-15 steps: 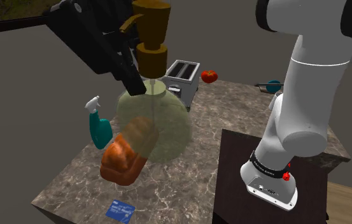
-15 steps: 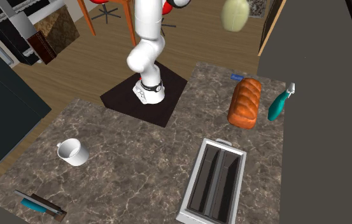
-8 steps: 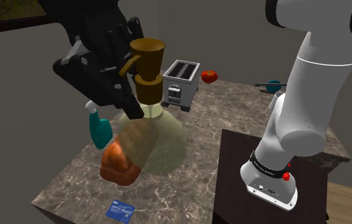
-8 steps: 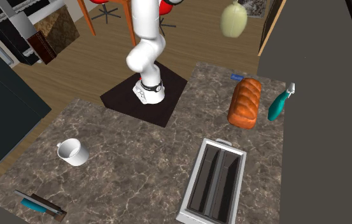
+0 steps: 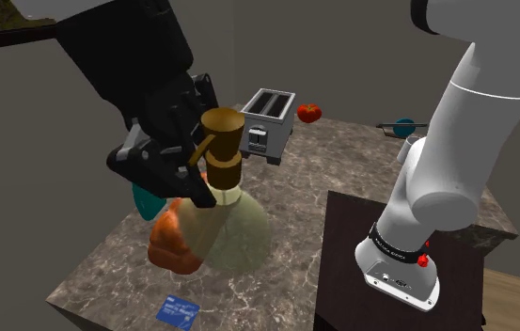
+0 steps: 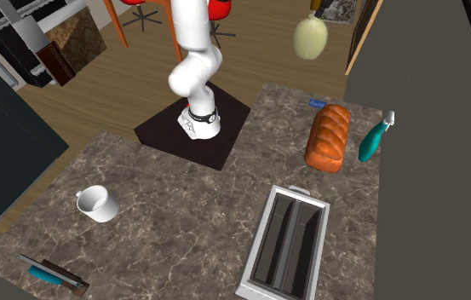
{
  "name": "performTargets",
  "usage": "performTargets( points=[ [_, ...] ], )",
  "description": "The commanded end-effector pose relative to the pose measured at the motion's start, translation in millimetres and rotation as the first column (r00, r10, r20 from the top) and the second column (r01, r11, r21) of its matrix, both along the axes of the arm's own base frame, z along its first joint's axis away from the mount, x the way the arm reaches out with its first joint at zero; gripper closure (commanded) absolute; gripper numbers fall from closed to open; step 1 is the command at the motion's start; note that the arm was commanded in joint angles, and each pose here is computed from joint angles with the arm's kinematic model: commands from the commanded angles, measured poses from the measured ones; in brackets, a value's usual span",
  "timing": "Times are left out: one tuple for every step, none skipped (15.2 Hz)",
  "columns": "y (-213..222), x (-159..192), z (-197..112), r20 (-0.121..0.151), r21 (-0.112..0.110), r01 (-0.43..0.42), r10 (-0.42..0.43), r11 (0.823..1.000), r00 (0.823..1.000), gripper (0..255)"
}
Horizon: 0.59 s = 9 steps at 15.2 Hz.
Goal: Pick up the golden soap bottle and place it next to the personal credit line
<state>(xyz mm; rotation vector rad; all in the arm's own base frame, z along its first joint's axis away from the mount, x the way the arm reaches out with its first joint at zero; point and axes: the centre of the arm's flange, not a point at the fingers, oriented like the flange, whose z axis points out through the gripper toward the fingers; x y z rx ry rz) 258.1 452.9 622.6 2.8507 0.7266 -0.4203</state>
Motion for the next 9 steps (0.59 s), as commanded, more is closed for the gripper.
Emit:
performTargets(
  points=[
    [-1,-1,-10,0.000,0.001,0.000,0.000,1.000,1.000,255],
    [-1,-1,-15,0.000,0.001,0.000,0.000,1.000,1.000,255],
    [-1,-1,-21,0.000,0.001,0.000,0.000,1.000,1.000,255],
    [-1,-1,-26,0.000,0.001,0.000,0.000,1.000,1.000,255],
    [-1,-1,-31,0.000,0.001,0.000,0.000,1.000,1.000,255],
    [-1,-1,-37,0.000,0.001,0.000,0.000,1.000,1.000,255],
    [-1,-1,-42,0.000,0.001,0.000,0.000,1.000,1.000,255],
    [-1,-1,-47,0.000,0.001,0.000,0.000,1.000,1.000,255],
    [-1,-1,-52,0.000,0.001,0.000,0.000,1.000,1.000,255]
  ],
)
